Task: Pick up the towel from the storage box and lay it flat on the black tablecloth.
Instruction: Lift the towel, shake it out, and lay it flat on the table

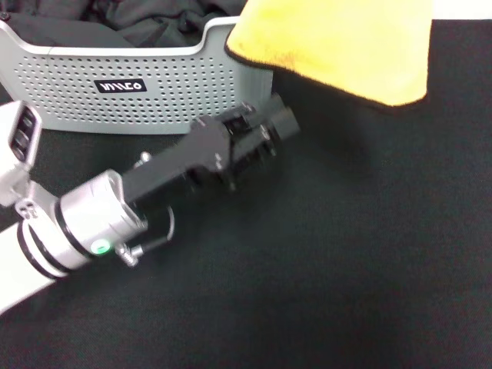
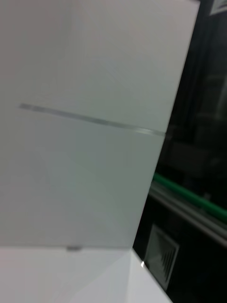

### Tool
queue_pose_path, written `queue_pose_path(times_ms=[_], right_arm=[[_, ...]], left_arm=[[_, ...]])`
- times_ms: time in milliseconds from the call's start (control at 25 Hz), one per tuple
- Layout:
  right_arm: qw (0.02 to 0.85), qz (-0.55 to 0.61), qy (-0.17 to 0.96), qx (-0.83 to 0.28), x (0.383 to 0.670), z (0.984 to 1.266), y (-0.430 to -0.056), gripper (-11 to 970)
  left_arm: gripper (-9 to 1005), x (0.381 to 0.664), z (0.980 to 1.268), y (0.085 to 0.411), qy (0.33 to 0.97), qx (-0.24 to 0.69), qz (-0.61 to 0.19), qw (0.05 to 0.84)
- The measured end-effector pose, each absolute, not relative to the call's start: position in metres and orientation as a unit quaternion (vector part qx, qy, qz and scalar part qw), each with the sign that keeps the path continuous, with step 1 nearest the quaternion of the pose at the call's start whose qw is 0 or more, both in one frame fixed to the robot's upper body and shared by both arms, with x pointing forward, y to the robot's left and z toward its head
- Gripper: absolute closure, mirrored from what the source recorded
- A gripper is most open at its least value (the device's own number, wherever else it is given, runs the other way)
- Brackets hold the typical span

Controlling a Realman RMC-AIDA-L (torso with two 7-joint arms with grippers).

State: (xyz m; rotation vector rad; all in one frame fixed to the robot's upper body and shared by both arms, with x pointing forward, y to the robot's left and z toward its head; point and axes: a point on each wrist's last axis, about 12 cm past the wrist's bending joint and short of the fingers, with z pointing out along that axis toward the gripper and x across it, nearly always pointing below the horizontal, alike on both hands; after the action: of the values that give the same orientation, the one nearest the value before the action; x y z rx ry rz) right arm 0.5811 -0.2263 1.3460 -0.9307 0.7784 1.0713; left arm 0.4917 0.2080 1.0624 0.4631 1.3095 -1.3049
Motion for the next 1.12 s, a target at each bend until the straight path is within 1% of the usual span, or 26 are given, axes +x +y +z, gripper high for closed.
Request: queue_pose_path(times_ms=[160,280,360,640,880,1120], right_arm=[[0.679,0.518,0.322,-0.409,0.575,1.338,-0.231,918],[0.673,0.538,0.314,-0.398,0.576,1.332,-0.234,916],[0.670,0.543,0.315,-0.396,0.576,1.328,-0.234,915],[0.672,0.534,0.327,-0.395,0.573,1.316,-0.240,912],[0.674,0.531,0.332,-0.392,0.572,1.312,-0.243,909],[0.666,0.526,0.365,-0.383,0.570,1.295,-0.250,907]], left_arm=[[659,0.502,1.069,0.207,0.568,0.168,-0.591,0.548],[630,0.507,1.075,0.202,0.568,0.175,-0.616,0.517],[610,0.508,1.078,0.199,0.562,0.184,-0.623,0.512],[610,0.500,1.084,0.203,0.535,0.186,-0.653,0.503],[609,0.497,1.084,0.205,0.530,0.178,-0.661,0.501],[613,0.497,1.085,0.209,0.527,0.165,-0.661,0.509]])
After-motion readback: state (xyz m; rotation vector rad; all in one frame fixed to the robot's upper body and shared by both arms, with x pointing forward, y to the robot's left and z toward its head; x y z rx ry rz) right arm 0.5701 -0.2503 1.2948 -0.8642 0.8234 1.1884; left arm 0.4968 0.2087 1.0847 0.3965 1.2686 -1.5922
